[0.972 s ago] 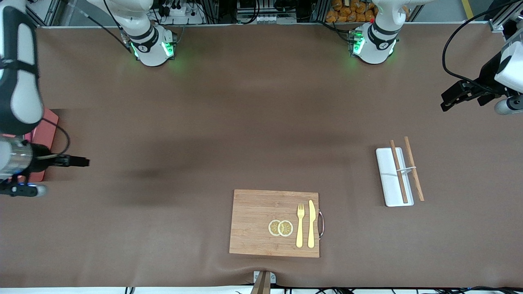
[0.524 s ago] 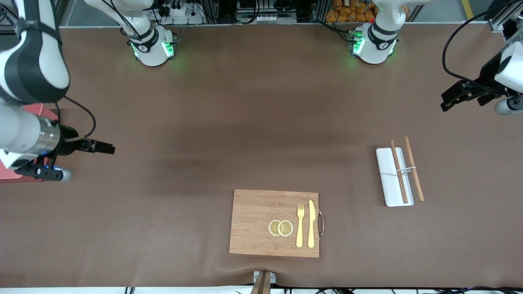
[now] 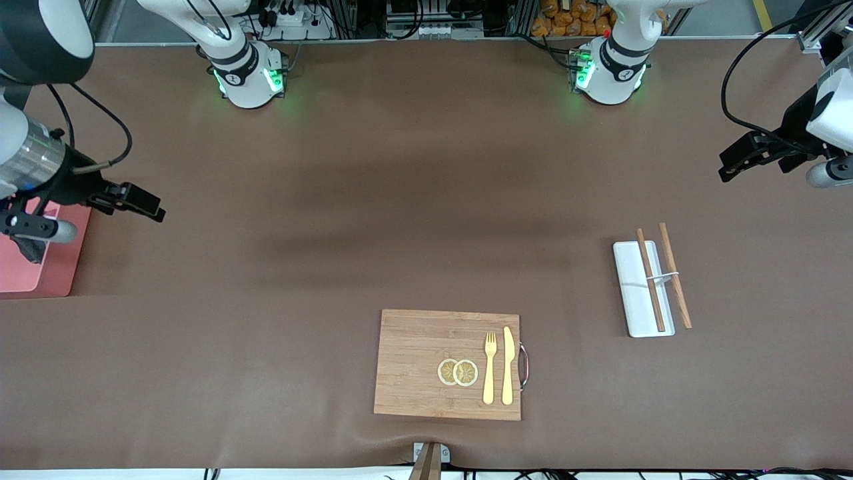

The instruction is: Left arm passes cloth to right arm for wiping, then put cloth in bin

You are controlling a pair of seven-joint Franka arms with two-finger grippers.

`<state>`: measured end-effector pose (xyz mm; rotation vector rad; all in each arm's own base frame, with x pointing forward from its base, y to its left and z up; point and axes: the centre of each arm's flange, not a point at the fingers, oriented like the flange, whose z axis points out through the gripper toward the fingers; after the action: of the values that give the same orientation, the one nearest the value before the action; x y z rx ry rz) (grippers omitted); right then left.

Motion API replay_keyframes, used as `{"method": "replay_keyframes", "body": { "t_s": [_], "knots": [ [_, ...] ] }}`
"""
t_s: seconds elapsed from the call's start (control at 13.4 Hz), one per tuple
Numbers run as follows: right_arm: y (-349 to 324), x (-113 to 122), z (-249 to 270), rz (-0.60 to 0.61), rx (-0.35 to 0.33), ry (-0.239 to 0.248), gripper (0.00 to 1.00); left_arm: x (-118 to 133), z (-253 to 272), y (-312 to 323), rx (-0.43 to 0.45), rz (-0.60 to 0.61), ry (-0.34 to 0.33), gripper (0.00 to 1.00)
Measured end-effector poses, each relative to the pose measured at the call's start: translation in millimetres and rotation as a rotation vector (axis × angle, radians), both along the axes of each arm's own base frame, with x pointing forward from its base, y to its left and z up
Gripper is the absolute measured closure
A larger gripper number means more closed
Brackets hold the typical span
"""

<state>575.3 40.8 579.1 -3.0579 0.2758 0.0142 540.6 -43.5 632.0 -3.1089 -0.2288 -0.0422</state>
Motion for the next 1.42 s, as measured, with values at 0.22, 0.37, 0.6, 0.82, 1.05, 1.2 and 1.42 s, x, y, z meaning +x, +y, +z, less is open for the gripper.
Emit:
{"method": "replay_keyframes", "body": {
  "t_s": [0.22, 0.37, 0.6, 0.82, 1.05, 1.2, 1.42],
  "knots": [
    [10.8, -9.8, 12.9, 0.024, -0.002, -0.023, 0.00, 0.0, -0.4, 0.0, 0.000, 0.000, 0.001, 0.00],
    [23.0, -13.9, 23.2, 0.045, -0.001, -0.051, 0.00, 0.0, -0.4, 0.0, 0.000, 0.000, 0.001, 0.00],
    [23.7, -12.2, 33.8, 0.049, -0.004, -0.085, 0.00, 0.0, -0.5, 0.0, 0.000, 0.000, 0.001, 0.00],
    [22.4, -11.6, 41.8, 0.050, -0.011, -0.103, 0.00, 0.0, -0.5, 0.0, 0.000, 0.000, 0.001, 0.00],
    [22.7, -12.2, 42.6, 0.051, -0.012, -0.099, 0.00, 0.0, -0.5, 0.0, 0.000, 0.000, 0.001, 0.00],
    [24.4, -12.6, 42.5, 0.054, -0.012, -0.097, 0.00, 0.0, -0.4, 0.0, 0.000, 0.000, 0.001, 0.00],
    [25.3, -12.8, 43.3, 0.056, -0.011, -0.097, 0.00, 0.5, 0.1, 0.0, 0.000, 0.001, -0.004, 0.00]
  ]
}}
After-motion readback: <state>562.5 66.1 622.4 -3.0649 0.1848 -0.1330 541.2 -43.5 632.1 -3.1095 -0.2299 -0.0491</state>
